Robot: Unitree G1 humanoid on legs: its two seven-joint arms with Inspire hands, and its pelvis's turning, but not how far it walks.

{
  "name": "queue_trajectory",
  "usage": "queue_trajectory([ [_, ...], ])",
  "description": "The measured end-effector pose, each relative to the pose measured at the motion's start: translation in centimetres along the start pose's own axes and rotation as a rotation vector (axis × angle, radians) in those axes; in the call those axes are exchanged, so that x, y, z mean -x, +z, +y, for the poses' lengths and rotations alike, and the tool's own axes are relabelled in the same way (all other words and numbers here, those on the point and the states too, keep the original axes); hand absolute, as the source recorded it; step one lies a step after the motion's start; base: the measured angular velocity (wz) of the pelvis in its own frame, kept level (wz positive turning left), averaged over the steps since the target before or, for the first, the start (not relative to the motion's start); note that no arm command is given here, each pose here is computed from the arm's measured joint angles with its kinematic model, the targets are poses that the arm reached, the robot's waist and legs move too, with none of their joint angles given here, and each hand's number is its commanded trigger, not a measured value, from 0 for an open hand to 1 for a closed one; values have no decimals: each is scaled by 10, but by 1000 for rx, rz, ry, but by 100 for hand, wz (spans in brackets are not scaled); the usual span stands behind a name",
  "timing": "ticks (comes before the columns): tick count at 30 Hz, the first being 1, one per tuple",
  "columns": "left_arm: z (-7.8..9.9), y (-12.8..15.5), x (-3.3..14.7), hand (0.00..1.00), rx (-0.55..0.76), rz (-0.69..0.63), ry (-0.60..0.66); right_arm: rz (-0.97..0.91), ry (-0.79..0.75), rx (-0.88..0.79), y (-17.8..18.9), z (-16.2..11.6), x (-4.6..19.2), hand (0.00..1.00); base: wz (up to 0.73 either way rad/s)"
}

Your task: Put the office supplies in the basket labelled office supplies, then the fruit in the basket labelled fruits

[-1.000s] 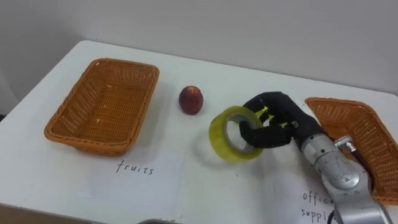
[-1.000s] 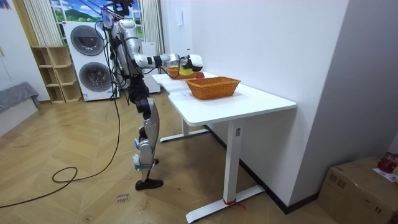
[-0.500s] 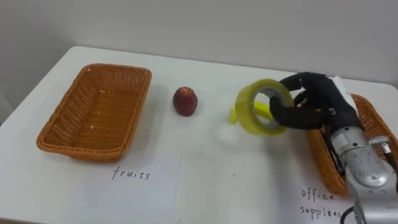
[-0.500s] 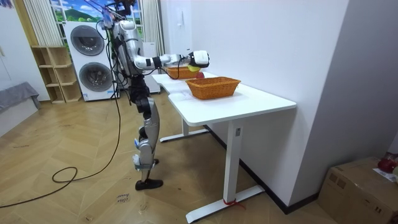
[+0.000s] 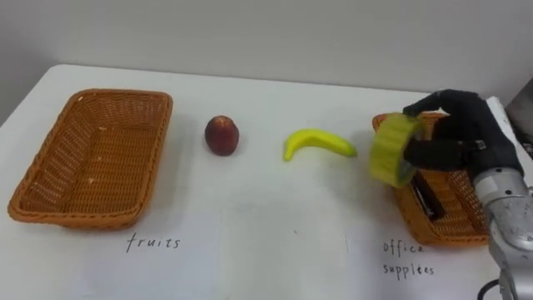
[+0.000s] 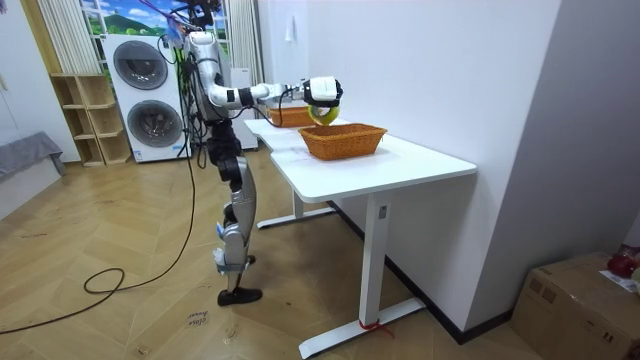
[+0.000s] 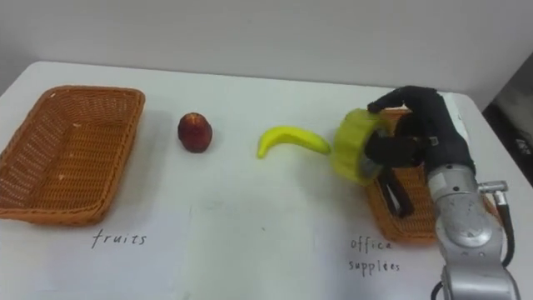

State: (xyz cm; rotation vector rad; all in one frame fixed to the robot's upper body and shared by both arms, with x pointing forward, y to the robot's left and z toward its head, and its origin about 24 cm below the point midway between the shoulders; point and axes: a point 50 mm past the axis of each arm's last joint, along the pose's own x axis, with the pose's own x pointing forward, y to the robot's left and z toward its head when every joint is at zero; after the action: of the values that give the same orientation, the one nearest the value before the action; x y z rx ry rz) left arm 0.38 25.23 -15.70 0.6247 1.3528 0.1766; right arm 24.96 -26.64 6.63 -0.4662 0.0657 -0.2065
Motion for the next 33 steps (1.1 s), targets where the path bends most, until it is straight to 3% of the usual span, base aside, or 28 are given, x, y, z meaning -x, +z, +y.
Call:
queue_trajectory([
  [13, 2, -2, -1, 0, -1, 7, 8, 20, -131, 9, -5, -25, 0, 100, -8],
  [33, 9, 0, -3, 0, 13, 6, 26, 90, -181, -40, -22, -28, 7, 100, -5],
])
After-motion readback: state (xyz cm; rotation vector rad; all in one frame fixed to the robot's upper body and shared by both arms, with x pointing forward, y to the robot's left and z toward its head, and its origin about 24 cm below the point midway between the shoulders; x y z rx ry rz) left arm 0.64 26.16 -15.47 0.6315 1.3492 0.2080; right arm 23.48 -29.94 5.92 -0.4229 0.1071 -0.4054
